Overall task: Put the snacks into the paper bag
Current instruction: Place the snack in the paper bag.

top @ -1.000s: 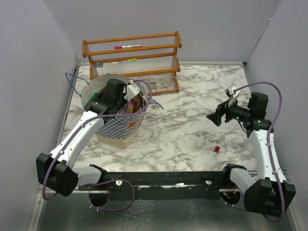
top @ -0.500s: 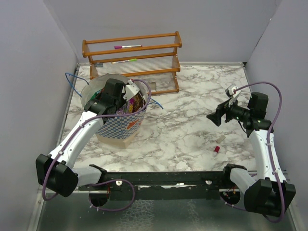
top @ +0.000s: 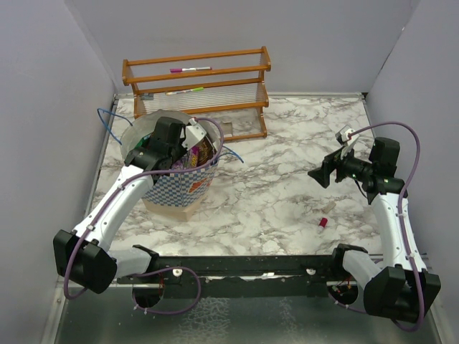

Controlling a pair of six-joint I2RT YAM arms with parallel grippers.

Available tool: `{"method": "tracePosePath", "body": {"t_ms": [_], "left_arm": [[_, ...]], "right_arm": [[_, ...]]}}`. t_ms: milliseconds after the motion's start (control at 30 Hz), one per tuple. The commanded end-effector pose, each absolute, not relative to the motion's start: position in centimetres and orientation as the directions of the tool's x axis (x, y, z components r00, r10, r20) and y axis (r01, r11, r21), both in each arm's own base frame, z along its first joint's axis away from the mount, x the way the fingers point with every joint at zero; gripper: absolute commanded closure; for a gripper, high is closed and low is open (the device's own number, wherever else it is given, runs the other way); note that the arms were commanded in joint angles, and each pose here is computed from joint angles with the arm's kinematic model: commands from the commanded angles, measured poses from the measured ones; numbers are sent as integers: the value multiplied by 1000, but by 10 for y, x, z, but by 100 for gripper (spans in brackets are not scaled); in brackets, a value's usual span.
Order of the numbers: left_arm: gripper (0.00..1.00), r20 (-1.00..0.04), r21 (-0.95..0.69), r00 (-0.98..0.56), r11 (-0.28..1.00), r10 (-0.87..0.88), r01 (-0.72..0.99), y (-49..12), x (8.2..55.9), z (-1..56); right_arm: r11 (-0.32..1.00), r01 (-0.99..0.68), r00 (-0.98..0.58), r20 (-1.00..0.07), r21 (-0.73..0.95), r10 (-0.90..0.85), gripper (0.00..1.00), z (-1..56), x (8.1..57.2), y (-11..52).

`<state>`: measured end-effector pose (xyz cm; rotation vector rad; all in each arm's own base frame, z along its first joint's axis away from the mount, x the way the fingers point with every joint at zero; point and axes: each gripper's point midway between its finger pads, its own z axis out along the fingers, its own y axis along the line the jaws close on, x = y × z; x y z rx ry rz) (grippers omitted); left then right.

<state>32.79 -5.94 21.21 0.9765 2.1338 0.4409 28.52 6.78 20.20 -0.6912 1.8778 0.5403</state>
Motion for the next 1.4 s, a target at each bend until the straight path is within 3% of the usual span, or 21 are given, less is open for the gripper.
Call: {"method": "tracePosePath", "body": {"t_ms": [0, 233, 500, 700, 1367], "left_arm": [[90, -477, 582, -455, 658, 752, 478, -48, 323, 216], [86, -469, 589, -463, 657, 752, 471, -44, 323, 215], [51, -504, 586, -461, 682, 730, 438, -44, 327, 229], [34, -610, 545, -430, 746, 666, 383, -50, 334, 255], [3, -919, 254, -233, 929, 319, 268, -68, 351, 340]], "right_arm": [[739, -673, -291, -927, 22, -238, 12, 203, 289, 65], [743, -669, -295, -925, 22, -239, 12, 201, 290, 65], [741, -671, -302, -923, 29, -237, 12, 200, 290, 65], [739, -673, -292, -927, 23, -237, 12, 202, 289, 65], [844, -533, -319, -912, -52, -257, 8, 231, 317, 34]]}}
